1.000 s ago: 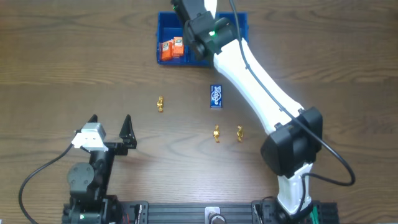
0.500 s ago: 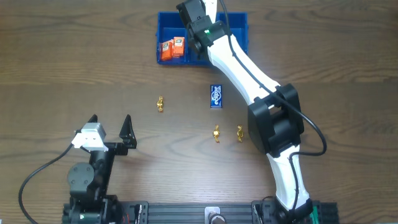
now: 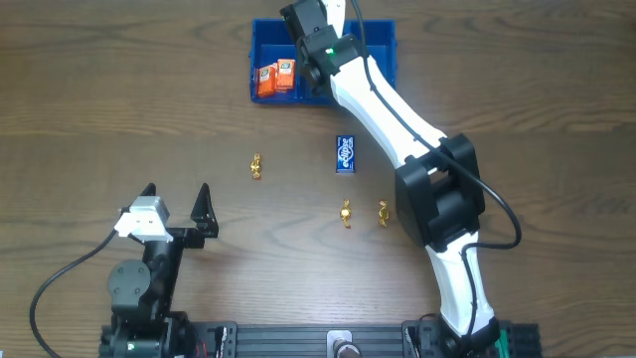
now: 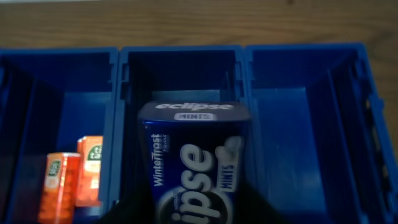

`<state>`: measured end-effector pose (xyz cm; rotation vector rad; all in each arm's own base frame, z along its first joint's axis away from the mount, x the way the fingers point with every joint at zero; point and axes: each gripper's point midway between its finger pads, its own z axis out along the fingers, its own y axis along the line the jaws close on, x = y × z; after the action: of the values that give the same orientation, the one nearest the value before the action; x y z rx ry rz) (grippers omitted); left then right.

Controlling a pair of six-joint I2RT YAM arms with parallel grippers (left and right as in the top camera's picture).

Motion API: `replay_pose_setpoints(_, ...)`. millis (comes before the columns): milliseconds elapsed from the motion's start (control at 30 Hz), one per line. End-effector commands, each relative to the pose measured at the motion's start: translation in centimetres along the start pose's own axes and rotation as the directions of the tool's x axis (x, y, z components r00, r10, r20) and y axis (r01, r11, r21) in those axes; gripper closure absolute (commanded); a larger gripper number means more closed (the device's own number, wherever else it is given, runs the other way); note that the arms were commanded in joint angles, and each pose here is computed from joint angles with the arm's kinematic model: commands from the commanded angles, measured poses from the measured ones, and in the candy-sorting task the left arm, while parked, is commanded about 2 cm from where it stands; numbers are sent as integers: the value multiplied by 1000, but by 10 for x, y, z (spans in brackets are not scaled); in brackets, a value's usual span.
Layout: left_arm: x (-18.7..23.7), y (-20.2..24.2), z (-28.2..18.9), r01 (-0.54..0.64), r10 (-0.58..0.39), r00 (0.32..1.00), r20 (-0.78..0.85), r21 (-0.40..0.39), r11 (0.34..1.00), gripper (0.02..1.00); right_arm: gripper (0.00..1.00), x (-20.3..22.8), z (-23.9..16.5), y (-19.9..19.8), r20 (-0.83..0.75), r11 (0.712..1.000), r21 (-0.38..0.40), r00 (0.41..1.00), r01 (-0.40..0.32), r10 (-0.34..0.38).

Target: Sort Candies Into Trays

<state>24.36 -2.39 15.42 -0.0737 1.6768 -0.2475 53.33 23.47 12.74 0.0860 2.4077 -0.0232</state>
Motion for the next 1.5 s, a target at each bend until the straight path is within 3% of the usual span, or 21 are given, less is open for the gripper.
replay_pose_setpoints(33,16,2,1,-2,2,999,-49,2,1000,20,338,0,-4,8,1,1000,-24,1000,7,-7)
replay_pose_setpoints(200,16,2,1,-2,2,999,-49,2,1000,20,215,-13,-33,14,37,998,-59,999,11,-9)
replay_pose_setpoints(333,16,2,1,-2,2,999,-49,2,1000,23,198,-7,-59,12,33,997,-70,999,33,-30)
replay_pose_setpoints(500,16,2,1,-2,2,999,-49,2,1000,23,165,62,-73,2,-114,993,-81,989,86,-95)
replay_pose_setpoints(700,16,2,1,-2,2,999,-49,2,1000,20,165,166,-53,-28,-380,997,-50,922,52,-67)
replay_pose_setpoints(1033,16,2,1,-2,2,999,-49,2,1000,20,165,202,-26,-58,-471,999,8,882,33,-25)
replay_pose_setpoints(1100,16,2,1,-2,2,999,-49,2,1000,20,178,206,-22,-58,-482,999,7,876,33,-26)
replay_pose_setpoints(1300,16,2,1,-2,2,999,-49,2,1000,23,419,206,-20,-54,-481,1000,-8,876,23,-24)
replay_pose_setpoints(1500,16,2,1,-2,2,999,-49,2,1000,20,439,215,-14,-53,-502,1000,-10,865,25,-26)
